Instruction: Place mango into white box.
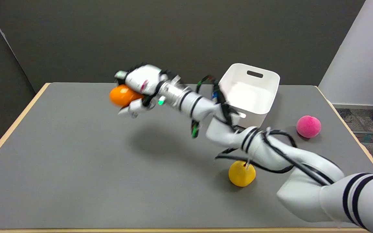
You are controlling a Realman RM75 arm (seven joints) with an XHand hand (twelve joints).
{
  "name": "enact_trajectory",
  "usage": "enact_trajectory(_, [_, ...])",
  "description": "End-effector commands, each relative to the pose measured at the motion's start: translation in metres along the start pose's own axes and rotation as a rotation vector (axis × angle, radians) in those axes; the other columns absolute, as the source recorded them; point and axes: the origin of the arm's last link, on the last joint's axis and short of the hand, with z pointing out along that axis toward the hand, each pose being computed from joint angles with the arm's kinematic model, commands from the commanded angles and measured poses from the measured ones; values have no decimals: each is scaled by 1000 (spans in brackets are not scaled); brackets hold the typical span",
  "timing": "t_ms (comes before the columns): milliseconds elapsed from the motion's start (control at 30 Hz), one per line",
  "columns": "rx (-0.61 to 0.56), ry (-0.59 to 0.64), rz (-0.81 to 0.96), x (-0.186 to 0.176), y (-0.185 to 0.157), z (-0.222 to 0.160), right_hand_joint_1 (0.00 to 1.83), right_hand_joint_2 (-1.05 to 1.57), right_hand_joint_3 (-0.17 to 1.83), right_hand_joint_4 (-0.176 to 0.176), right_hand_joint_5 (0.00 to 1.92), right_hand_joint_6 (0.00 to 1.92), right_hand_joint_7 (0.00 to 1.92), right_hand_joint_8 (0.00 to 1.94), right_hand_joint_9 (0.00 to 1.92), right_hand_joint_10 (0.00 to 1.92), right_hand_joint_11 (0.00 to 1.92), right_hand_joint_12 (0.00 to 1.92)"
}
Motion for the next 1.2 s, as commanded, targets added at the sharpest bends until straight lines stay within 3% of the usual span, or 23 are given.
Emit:
enact_trajectory(33, [-512,225,-219,112,187,-145,1179,1157,256,-176,656,1474,714,1503,790,1296,646,1627])
enact_trajectory(300, [-777,121,-200,82,257,-242,1179,1157,256,-176,657,1474,714,1503,790,1296,645,1627])
enact_trajectory(533, [-859,20,-175,49,282,-285,1180,1156,255,-176,659,1469,716,1499,790,1302,644,1635])
enact_trajectory(733, [-789,13,-176,37,278,-280,1181,1154,256,-176,661,1468,718,1496,792,1307,646,1642])
enact_trajectory(1000, [-623,-71,-206,21,268,-237,1180,1138,291,-176,661,1477,717,1505,791,1357,662,1652])
enact_trajectory(1200, [-604,-46,-107,9,270,-222,1180,1135,299,-176,661,1480,716,1507,790,1366,666,1651])
